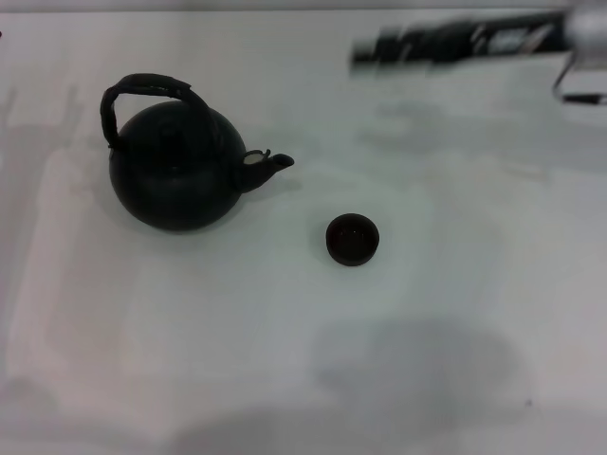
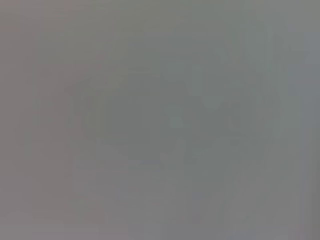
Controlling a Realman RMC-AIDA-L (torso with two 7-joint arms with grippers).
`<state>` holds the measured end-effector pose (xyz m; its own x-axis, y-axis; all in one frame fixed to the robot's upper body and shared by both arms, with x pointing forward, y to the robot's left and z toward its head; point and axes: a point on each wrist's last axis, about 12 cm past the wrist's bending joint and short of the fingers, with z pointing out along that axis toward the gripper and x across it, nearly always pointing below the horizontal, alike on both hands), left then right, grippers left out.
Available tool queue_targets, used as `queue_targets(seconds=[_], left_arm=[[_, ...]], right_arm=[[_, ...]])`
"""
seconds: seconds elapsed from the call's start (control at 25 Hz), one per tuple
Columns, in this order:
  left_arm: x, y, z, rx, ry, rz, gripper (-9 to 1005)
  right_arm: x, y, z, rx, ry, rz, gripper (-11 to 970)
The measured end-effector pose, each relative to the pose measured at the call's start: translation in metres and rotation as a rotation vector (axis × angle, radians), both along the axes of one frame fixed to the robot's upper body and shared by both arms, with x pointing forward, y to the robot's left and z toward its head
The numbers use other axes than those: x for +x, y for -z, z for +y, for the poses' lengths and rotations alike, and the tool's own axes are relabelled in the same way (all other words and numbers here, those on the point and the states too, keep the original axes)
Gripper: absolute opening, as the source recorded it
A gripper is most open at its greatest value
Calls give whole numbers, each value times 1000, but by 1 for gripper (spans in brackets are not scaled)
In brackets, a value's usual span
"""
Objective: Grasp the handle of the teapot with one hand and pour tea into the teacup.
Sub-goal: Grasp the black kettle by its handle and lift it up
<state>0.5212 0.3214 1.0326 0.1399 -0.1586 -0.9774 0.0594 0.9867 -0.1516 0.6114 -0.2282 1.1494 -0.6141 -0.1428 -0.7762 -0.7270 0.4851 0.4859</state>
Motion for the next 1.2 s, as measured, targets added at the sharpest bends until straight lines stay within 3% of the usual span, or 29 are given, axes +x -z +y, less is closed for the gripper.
queue_targets(seconds=[0.16,0.28,0.4,0.56,0.6,0.68,0.84,0.96,1.0,1.2], left_arm=[[-1,1,0,1,3,4,844],[-2,1,0,3,8,6,844],[-3,2,0,8,15,10,844],[-6,4,2,20,34,20,843],[-13,7,3,20,51,28,843],[-17,8,4,20,60,29,843],[-45,14,10,22,103,26,843],[-69,18,18,15,103,19,844],[-88,20,25,-2,109,21,844],[-109,25,26,-30,183,56,843]], right_arm=[[-8,10,-59,436,350,-85,837],[-21,33,-88,561,614,-230,830],[-28,55,-98,466,795,-397,830],[-25,74,-96,141,918,-643,830],[-20,78,-94,-13,964,-728,830],[-18,79,-92,-69,983,-751,830],[-6,78,-96,-204,1034,-771,831],[1,74,-106,-228,1078,-749,831],[3,72,-110,-232,1100,-740,831],[5,67,-123,-212,1181,-728,831]])
